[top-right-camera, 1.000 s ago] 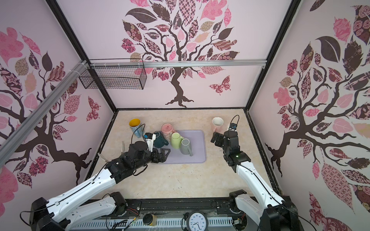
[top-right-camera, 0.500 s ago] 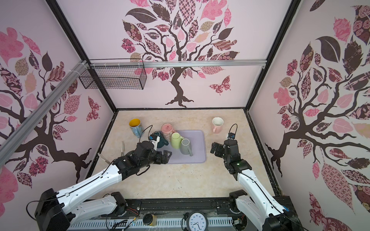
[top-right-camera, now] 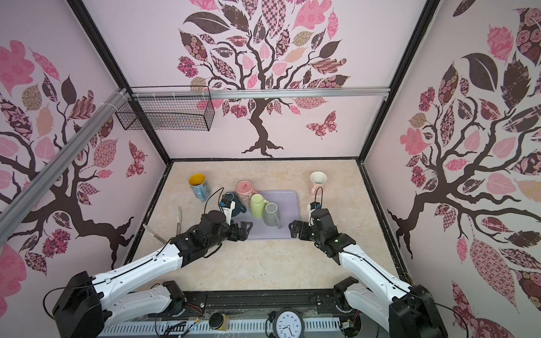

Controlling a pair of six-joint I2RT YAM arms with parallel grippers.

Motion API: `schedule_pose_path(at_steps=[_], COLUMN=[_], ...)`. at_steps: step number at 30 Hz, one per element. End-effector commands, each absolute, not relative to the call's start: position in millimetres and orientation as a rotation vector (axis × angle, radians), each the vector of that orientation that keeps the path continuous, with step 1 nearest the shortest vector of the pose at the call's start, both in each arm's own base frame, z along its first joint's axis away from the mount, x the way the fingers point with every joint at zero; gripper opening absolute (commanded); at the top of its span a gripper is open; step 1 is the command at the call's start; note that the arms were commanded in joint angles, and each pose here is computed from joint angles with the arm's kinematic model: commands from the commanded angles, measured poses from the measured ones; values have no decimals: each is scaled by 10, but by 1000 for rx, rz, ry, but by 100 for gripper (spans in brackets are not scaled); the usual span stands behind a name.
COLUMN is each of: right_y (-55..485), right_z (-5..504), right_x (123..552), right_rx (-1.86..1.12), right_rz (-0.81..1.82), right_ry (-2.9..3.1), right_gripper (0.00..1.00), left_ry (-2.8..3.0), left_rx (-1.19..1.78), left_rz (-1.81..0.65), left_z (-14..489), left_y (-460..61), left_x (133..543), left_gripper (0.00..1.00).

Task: Turn the mug right side up
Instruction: Pick up the mug from the tray.

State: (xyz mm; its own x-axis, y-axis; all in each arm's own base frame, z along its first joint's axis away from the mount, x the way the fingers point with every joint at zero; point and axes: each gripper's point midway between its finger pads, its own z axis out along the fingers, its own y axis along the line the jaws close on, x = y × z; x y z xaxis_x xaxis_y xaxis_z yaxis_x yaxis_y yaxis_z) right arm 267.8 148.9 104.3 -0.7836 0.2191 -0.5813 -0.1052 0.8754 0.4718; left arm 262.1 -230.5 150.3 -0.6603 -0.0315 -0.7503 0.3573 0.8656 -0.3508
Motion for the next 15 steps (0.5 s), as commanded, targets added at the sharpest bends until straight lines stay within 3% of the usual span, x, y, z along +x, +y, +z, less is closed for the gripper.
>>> schedule_pose_path(at_steps=[1, 12, 15], right_y=[1592, 2022, 2055], right_z=[1191, 1151, 1097], right_x=[2799, 2846, 2884], right_rx=[25, -328, -347], right_rz=[659, 504, 483], right_ry=[2352, 2484, 2519], right_gripper=[94, 77, 67], left_ry=[2141, 2067, 2068], left_rx=[246, 259, 262], left_rz=[-616, -591, -592], left_z=[1566, 1483, 1466], left_y=[-2289, -2186, -2176], left_x=[2661, 2638, 2622], left_gripper=[98, 98, 98])
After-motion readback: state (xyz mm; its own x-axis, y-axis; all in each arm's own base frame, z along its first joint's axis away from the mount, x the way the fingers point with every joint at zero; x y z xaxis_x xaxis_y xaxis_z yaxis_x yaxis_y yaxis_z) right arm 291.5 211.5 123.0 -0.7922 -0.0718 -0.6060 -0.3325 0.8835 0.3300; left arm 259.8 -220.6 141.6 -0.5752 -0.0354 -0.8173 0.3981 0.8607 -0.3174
